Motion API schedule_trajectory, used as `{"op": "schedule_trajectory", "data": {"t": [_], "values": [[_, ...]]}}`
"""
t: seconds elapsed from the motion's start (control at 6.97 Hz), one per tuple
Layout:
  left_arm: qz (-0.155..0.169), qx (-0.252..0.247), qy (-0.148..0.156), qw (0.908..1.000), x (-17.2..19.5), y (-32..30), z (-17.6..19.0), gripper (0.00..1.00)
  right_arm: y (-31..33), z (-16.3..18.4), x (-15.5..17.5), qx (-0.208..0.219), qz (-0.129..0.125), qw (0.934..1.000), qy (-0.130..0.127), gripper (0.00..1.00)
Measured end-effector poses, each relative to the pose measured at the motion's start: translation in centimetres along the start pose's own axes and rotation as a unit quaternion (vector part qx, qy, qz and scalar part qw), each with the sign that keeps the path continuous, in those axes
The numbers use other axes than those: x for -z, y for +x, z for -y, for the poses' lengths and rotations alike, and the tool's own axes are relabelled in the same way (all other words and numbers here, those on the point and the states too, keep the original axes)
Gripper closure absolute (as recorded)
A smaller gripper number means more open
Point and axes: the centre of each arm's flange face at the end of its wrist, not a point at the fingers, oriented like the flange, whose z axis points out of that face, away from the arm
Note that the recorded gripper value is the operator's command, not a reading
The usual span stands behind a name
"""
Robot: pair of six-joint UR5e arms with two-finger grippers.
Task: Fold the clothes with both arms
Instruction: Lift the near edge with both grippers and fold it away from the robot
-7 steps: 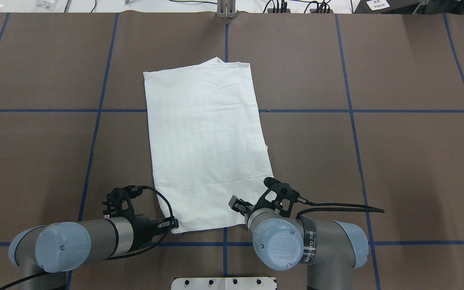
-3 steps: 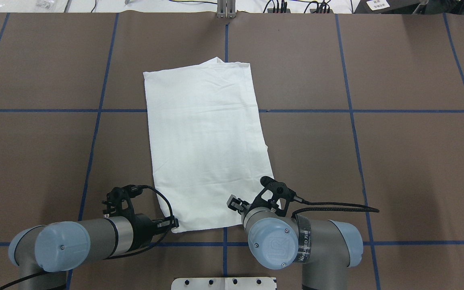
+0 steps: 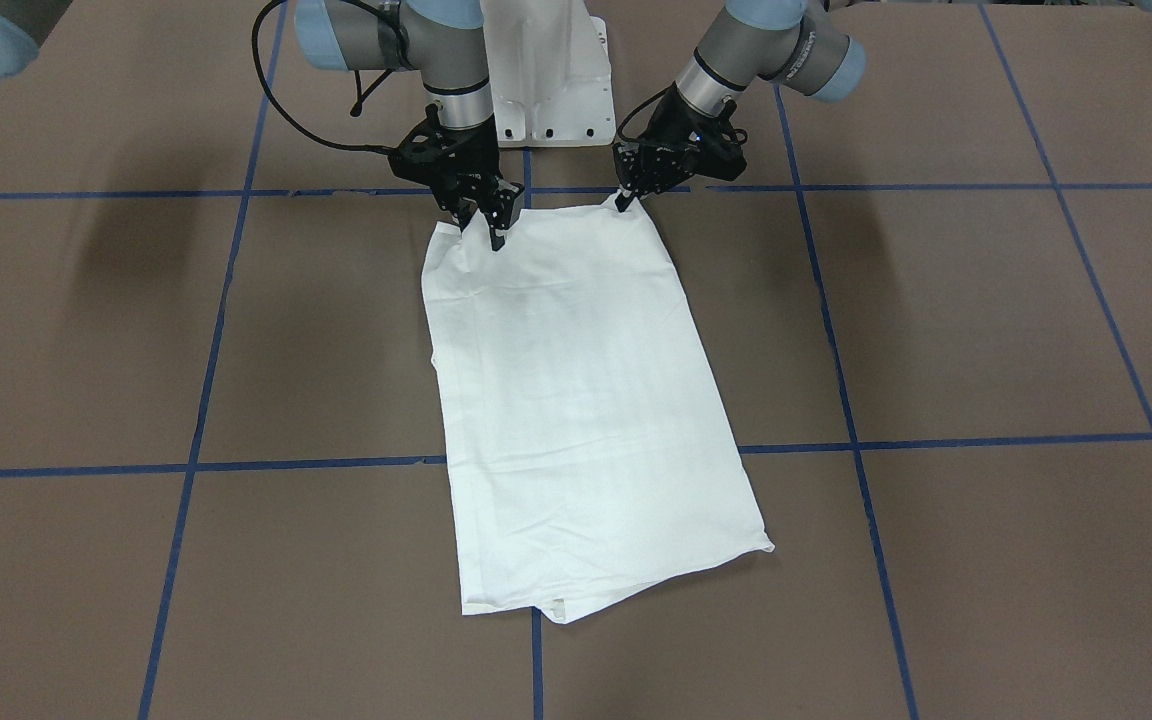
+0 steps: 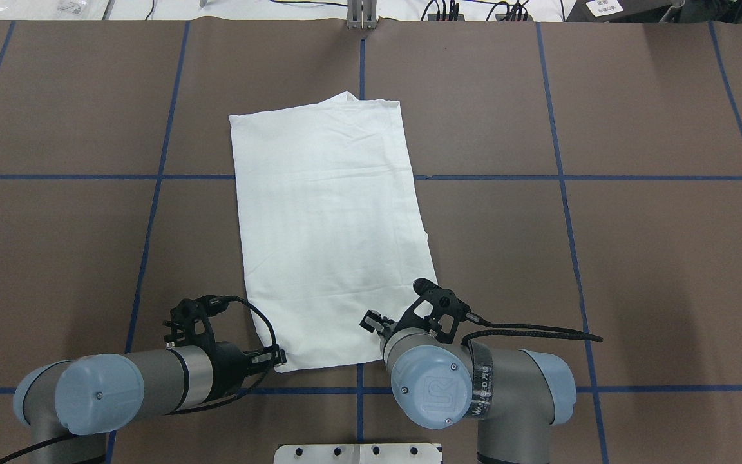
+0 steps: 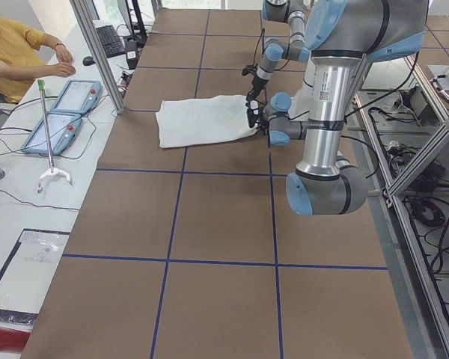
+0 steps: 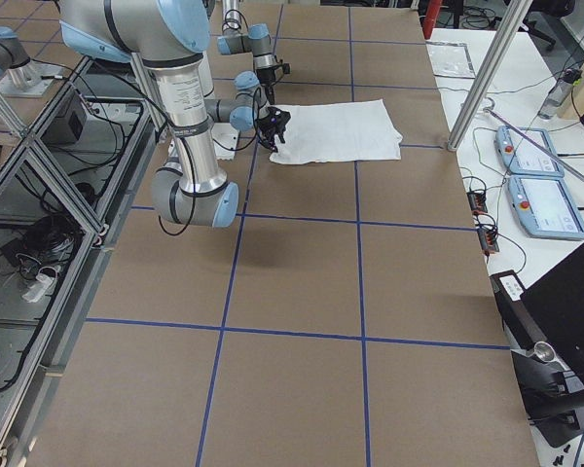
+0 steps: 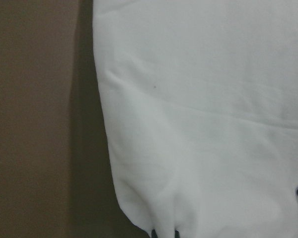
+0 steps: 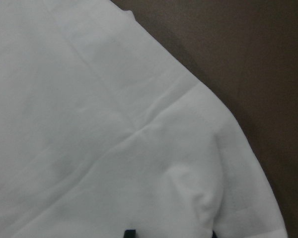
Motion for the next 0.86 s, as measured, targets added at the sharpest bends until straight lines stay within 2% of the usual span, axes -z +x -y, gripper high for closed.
{"op": "schedule_trajectory", "data": {"t": [0.29,0.57,0.86], "values": [[-0.005,0.0,-0.001,1.0,0.4,0.4,0.0,1.0,-0.4,0.3,0.2,-0.017,0.004,0.9999,0.001,1.0],[-0.026,-0.001,-0.014,0.9996,3.0,2.3,0.0,1.0,-0.8,1.2,1.3,-0.025,0.012,0.9996,0.001,1.0],[-0.037,-0.001,-0.042,0.9985,7.8,5.6,-0.2,1.0,-1.1,2.1,6.3,-0.026,0.014,0.9996,-0.001,1.0]]}}
